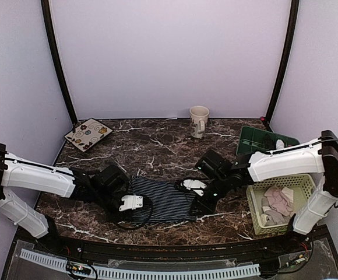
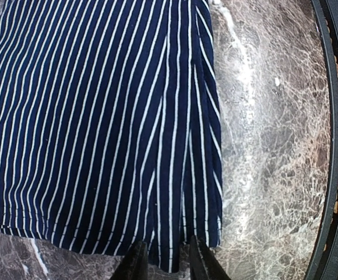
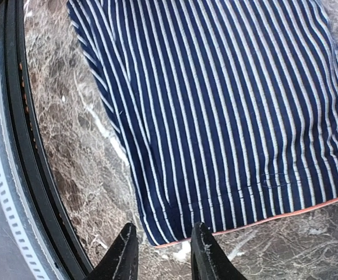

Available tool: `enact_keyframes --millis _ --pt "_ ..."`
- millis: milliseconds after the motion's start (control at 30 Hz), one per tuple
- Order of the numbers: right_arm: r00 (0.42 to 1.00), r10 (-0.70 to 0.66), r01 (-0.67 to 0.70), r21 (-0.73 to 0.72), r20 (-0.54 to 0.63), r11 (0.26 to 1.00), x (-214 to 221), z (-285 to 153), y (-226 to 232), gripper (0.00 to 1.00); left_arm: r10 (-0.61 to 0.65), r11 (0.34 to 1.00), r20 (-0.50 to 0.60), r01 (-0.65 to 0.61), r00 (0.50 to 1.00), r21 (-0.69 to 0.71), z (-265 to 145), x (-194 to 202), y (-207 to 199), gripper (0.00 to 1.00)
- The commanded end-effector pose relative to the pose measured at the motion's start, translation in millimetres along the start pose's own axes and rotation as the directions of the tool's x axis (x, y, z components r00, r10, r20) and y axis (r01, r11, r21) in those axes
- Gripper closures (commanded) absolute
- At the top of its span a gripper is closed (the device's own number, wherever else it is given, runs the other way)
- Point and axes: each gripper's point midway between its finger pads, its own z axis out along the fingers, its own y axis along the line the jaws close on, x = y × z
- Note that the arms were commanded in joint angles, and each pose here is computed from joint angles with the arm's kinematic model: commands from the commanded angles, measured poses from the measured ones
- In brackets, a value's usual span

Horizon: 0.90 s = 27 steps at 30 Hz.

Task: Roll the underwear
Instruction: Smooth out the underwear at the center of the board.

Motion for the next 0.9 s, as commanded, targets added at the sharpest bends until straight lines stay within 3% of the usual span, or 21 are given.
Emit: enact_keyframes --millis 0,167,567,700,867 --pt "0.996 -0.058 0.058 -0.011 -0.073 0.998 18.5 8.8 7.3 0.69 0.023 1.000 0.015 -0.023 1.000 0.019 1.3 -6.4 -1.2 0.72" --pt "0.990 -0.068 0.069 0.003 -0.121 0.998 29.8 19.8 4.4 0.70 0.025 0.999 0.002 -0.025 1.000 0.027 5.5 -4.2 -1.6 0.75" --pt "0.980 -0.031 0.040 0.042 -0.197 0.998 47.8 32.0 -7.6 0.81 0.047 0.999 0.069 -0.048 0.996 0.012 -17.7 -28.1 3.1 0.99" --pt "0.981 -0.016 0.025 0.041 -0.195 0.999 48.0 31.8 -8.0 0.84 0.050 0.993 0.161 -0.066 0.986 0.097 -27.8 -44.7 -13.6 1.00" --pt "0.980 -0.001 0.010 0.047 -0.199 0.999 50.3 30.6 -10.9 0.87 0.057 0.989 0.079 -0.066 0.995 0.129 -10.4 -22.6 -22.6 1.00"
